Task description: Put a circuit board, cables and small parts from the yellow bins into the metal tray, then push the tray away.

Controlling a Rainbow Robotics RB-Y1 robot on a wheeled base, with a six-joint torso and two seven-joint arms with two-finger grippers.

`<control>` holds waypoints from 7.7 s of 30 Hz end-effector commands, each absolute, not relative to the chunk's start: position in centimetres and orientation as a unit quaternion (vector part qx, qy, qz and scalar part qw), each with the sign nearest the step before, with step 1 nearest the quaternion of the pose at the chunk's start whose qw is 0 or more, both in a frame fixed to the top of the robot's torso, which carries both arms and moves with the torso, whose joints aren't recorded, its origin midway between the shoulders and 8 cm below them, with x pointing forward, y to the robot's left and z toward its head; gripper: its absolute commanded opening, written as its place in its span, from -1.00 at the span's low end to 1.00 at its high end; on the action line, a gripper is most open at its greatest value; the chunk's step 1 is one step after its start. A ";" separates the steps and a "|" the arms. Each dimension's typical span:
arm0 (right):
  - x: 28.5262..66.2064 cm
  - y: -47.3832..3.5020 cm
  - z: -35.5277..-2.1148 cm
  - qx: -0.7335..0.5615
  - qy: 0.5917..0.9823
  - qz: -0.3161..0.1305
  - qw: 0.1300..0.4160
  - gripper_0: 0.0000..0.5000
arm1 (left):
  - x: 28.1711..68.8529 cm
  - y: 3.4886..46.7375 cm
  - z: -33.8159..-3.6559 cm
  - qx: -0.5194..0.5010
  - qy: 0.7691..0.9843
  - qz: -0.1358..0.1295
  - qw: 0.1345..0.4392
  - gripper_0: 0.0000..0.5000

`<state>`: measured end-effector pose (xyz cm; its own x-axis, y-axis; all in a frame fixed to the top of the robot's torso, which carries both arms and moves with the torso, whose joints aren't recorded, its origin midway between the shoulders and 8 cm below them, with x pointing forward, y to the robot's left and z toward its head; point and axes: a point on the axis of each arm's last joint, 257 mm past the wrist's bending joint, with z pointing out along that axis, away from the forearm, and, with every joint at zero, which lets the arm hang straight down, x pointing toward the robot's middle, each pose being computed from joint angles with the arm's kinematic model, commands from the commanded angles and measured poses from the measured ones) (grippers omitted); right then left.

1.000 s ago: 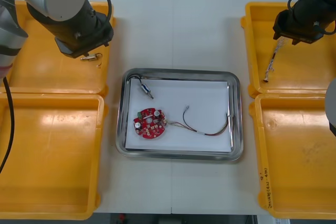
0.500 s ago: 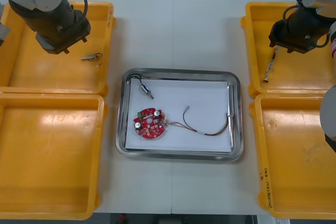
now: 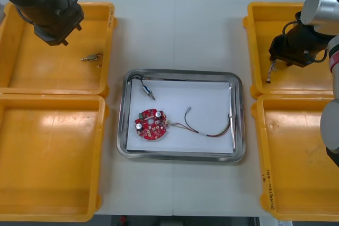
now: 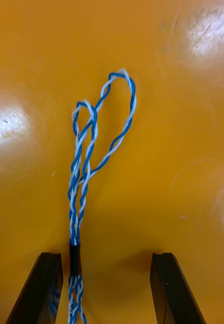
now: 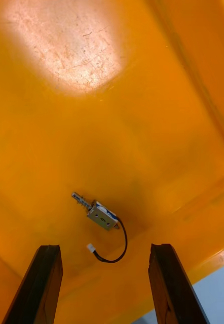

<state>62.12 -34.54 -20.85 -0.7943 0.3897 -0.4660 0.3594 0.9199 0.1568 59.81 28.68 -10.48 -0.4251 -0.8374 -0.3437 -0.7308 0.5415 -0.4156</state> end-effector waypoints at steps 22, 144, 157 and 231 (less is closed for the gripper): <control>60.4 -31.8 -23.9 0.199 0.949 0.053 0.240 1.00 | 63.4 25.6 -11.2 -0.553 0.779 -0.228 0.189 1.00; 49.1 -9.2 -6.8 -0.500 0.809 -0.055 0.304 -1.00 | 51.9 23.9 -5.0 -0.265 0.923 -0.096 0.261 -1.00; 46.9 -7.2 -12.9 -0.632 0.739 -0.092 0.214 -1.00 | 51.5 21.3 -6.1 -0.192 0.940 -0.065 0.274 -1.00; 46.2 -9.2 -18.3 -0.663 0.728 -0.099 0.142 1.00 | 51.6 18.4 -7.0 -0.131 0.949 -0.062 0.279 -1.00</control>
